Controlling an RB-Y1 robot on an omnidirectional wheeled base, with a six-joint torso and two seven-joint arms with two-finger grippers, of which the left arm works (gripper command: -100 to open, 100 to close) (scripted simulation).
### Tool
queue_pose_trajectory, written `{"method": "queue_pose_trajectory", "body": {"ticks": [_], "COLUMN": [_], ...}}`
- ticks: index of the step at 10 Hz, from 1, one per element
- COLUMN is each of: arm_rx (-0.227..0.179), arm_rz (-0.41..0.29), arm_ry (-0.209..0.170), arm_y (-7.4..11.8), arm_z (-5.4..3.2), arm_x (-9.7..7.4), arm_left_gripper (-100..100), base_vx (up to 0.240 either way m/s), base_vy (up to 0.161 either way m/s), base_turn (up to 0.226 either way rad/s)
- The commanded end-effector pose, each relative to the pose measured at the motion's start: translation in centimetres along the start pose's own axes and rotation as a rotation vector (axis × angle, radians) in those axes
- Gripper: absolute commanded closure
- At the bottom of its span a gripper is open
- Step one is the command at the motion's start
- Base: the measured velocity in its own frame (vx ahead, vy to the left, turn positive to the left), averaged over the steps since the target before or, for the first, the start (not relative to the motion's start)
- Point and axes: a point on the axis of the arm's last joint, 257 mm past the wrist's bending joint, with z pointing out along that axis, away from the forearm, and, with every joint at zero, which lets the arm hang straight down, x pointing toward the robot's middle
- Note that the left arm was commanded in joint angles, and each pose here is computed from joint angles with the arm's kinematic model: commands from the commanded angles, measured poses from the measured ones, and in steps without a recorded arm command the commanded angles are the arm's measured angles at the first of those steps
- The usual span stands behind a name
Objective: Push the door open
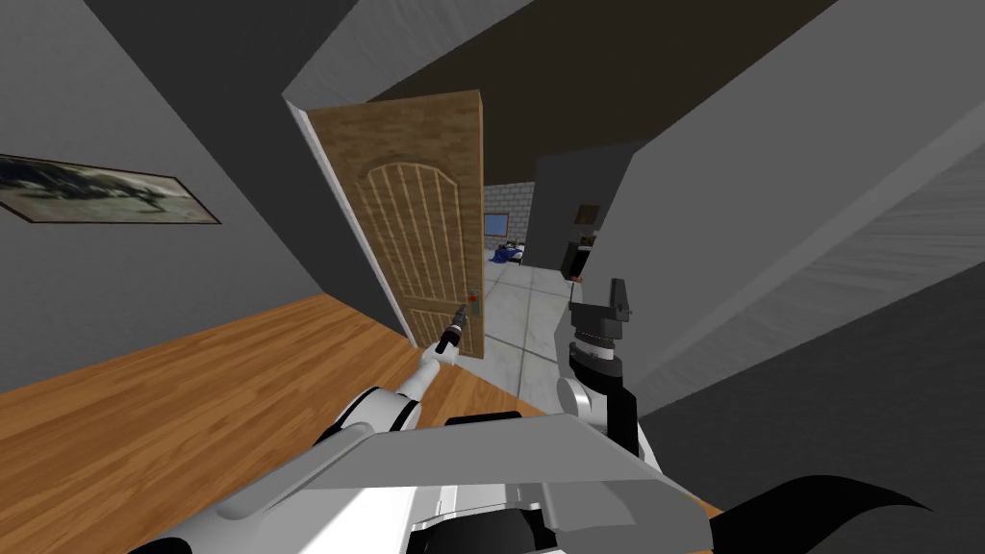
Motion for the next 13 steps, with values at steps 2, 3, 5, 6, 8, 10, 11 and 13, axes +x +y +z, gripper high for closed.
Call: {"method": "queue_pose_trajectory", "body": {"ticks": [2,3,5,6,8,10,11,13], "arm_rx": [0.001,0.002,0.004,0.005,0.007,0.007,0.007,0.007], "arm_rz": [0.006,0.007,0.01,0.01,0.008,0.007,0.007,0.007], "arm_ry": [-0.007,-0.008,-0.014,-0.016,-0.019,-0.019,-0.019,-0.019], "arm_y": [0.0,0.0,0.0,0.0,0.0,0.0,0.0,0.0], "arm_z": [-0.07,-0.09,-0.15,-0.18,-0.21,-0.22,-0.22,-0.22], "arm_x": [-0.6,-0.7,-1.1,-1.2,-1.2,-1.2,-1.2,-1.2], "arm_left_gripper": [-100,-100,-100,-100,-100,-100,100,100], "base_vx": [-0.007,0.145,0.214,0.203,0.192,0.15,-0.014,-0.029], "base_vy": [-0.013,-0.059,-0.034,-0.059,-0.04,-0.046,0.005,0.012], "base_turn": [-0.016,-0.021,-0.02,-0.024,-0.017,-0.014,0.005,-0.007]}}
